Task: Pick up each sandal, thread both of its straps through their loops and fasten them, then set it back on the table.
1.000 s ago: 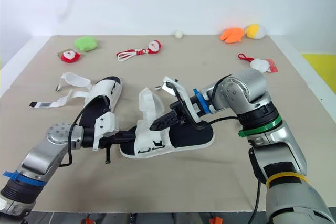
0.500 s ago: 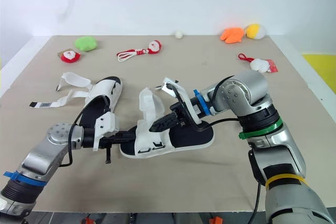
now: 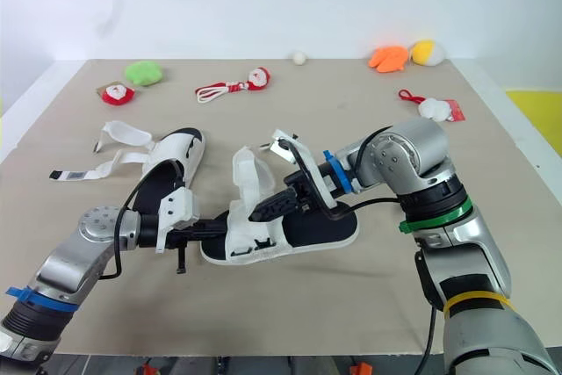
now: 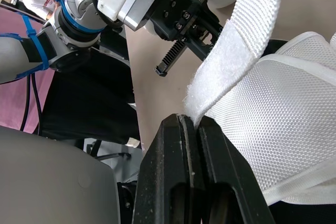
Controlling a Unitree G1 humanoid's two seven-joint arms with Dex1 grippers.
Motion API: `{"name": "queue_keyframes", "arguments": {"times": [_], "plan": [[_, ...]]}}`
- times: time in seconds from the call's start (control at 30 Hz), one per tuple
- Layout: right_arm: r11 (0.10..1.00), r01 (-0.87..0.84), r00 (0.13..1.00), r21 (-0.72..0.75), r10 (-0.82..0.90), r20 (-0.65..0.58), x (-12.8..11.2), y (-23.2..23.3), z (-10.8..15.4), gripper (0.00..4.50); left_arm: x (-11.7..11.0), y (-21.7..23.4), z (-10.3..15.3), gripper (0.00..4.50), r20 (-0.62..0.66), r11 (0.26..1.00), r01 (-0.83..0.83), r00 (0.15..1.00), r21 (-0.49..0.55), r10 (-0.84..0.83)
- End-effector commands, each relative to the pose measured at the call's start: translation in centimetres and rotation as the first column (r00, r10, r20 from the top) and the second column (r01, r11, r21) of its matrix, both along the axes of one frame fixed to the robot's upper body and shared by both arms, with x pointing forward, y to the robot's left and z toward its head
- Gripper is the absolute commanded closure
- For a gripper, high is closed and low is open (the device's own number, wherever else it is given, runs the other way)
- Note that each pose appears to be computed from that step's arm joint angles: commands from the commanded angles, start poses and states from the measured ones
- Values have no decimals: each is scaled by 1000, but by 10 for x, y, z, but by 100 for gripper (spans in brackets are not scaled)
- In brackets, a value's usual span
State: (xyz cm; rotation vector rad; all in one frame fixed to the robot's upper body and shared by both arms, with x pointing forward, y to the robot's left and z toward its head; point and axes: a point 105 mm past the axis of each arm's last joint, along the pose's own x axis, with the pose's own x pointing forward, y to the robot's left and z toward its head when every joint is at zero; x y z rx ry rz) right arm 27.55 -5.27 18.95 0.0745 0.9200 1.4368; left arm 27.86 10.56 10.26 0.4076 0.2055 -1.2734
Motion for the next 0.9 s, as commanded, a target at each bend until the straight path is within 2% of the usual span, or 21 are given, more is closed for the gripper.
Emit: {"name": "queue_keyframes", "arguments": {"times": [0.03,0.23,0.9], "plan": [[998,-28,999,49,26,35,-2,3,13,448,-9,0,-33,450,-119,998,-8,993,64,15],[999,-25,995,-33,28,94,-1,-1,-4,448,-9,0,-33,450,-120,998,-8,993,64,16],[986,-102,978,-130,123,169,-14,-12,-28,448,-9,-1,-33,450,-120,998,-8,993,62,16]]}}
